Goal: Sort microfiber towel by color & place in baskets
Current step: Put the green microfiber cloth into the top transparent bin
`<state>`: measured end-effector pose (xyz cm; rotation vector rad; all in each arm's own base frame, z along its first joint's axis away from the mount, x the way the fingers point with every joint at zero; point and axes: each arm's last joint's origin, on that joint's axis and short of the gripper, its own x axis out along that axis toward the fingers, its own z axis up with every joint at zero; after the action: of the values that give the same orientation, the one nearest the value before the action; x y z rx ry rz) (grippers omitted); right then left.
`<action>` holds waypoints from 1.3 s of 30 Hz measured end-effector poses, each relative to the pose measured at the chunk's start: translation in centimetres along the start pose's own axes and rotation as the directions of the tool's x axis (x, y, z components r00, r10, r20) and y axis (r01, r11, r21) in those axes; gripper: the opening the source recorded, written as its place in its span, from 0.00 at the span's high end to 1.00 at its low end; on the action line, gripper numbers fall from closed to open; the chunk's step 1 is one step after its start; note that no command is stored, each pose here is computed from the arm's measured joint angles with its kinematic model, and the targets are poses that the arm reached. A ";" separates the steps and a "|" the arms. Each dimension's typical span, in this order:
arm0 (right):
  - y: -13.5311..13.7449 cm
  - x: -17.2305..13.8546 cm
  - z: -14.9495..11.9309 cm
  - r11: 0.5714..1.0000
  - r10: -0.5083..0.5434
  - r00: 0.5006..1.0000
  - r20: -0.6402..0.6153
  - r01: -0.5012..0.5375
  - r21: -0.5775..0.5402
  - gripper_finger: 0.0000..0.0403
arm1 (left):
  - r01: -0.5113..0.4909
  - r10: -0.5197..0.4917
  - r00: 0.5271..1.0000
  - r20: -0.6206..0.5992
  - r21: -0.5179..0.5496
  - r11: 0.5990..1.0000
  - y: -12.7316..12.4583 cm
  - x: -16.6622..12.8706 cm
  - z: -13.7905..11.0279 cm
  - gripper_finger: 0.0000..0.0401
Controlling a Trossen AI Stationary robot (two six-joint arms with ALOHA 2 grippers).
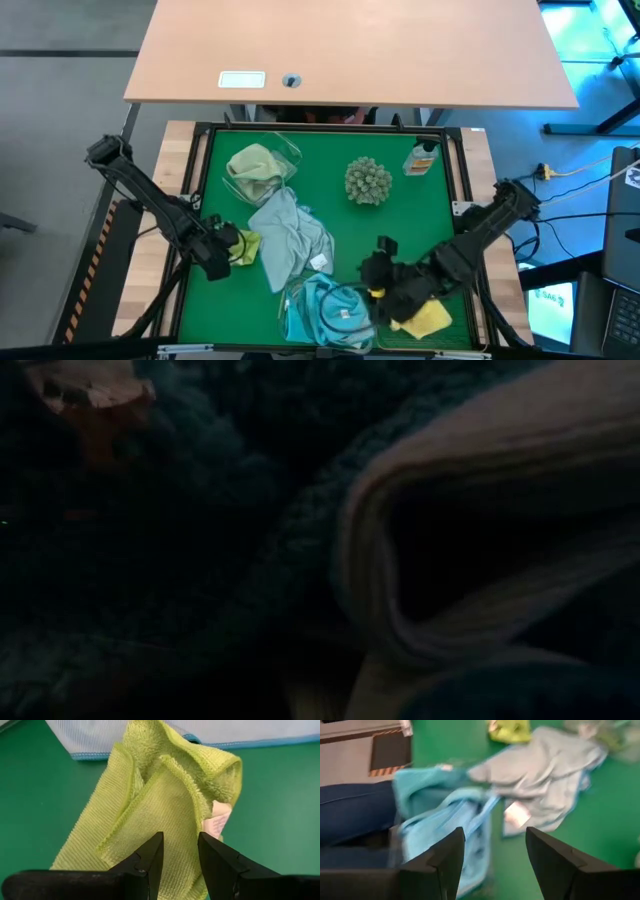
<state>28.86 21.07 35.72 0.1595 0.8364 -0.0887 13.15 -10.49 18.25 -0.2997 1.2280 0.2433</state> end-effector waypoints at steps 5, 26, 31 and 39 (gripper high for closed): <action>-1.7 2.1 1.9 0.996 -0.059 0.997 0.043 0.062 -0.067 0.48 | -0.046 0.047 0.998 -0.034 0.026 0.999 -0.3 1.0 -0.1 0.71; -3.7 7.8 3.6 0.988 0.012 0.998 -0.062 -0.022 -0.154 0.48 | -0.218 0.227 0.967 -0.115 0.085 0.972 -1.7 5.4 -0.4 0.80; -3.7 7.8 3.6 0.988 0.012 0.998 -0.062 -0.021 -0.155 0.48 | -0.195 0.203 0.972 -0.117 0.076 0.978 -1.8 5.1 -0.3 0.95; -3.7 7.8 3.6 0.988 0.012 0.998 -0.062 -0.022 -0.154 0.48 | -0.090 0.094 0.989 -0.111 0.045 0.995 -2.5 3.4 0.4 0.99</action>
<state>36.19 16.68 31.90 0.0229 0.8991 -0.0027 15.42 -12.57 15.40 -0.2249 1.3594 0.2842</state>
